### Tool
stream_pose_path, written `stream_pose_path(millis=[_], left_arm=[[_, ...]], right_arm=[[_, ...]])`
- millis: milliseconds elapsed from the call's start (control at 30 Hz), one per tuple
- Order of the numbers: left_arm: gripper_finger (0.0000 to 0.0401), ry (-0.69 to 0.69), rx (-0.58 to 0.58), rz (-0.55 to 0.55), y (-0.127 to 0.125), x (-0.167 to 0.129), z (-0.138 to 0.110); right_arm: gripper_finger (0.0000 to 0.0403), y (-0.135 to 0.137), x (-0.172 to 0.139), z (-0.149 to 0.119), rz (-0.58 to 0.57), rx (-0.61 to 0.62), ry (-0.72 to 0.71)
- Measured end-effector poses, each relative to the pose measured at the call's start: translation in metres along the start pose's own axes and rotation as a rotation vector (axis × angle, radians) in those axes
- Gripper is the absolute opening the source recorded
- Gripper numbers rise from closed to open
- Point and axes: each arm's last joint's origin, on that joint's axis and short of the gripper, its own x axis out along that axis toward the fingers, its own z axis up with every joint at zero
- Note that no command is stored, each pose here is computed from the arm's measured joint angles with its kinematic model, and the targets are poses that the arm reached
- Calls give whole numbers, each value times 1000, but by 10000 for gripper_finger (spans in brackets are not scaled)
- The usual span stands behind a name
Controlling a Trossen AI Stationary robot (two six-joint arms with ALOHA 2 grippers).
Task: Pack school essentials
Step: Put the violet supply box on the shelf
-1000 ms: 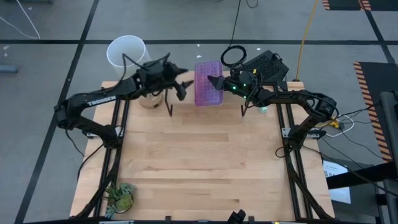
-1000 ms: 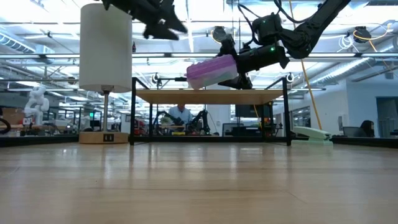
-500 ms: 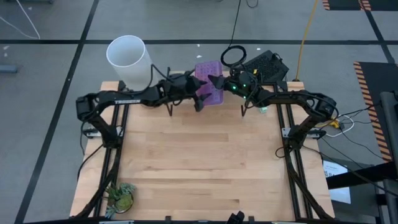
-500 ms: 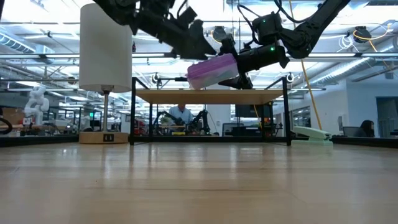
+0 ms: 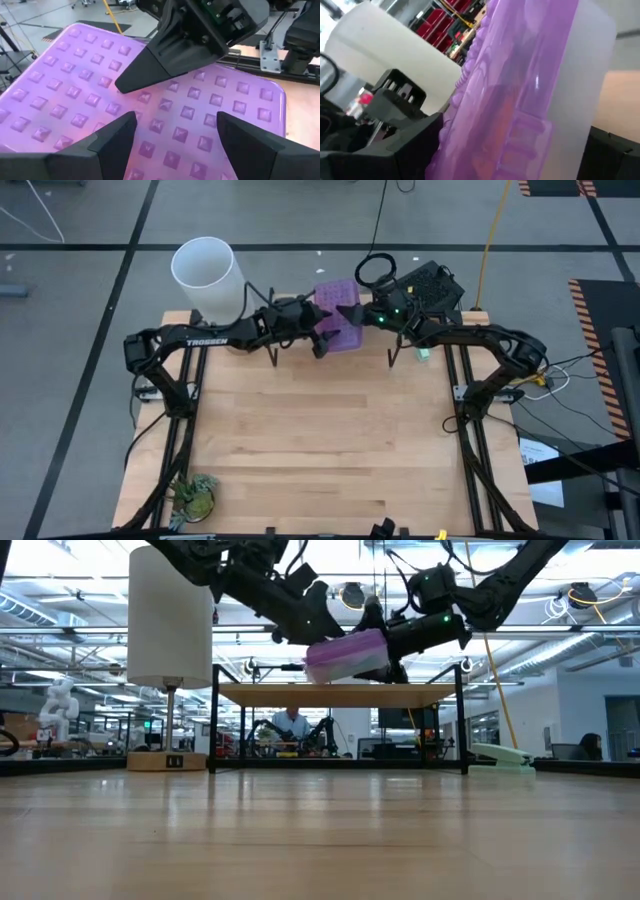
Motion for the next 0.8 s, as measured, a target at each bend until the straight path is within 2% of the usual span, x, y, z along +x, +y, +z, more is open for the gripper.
stream_pose_path(millis=[267, 533, 633, 800], left_arm=[[282, 9, 2, 7, 0, -1, 0], [282, 10, 8, 23, 1, 0, -1], [282, 22, 7, 38, 2, 0, -2], [282, 61, -7, 76, 4, 0, -6]], right_arm=[[358, 11, -15, 12, 1, -198, -10], [360, 10, -12, 14, 15, -183, -70], [378, 12, -12, 17, 27, -167, -100], [395, 2, -13, 17, -31, -104, -54]])
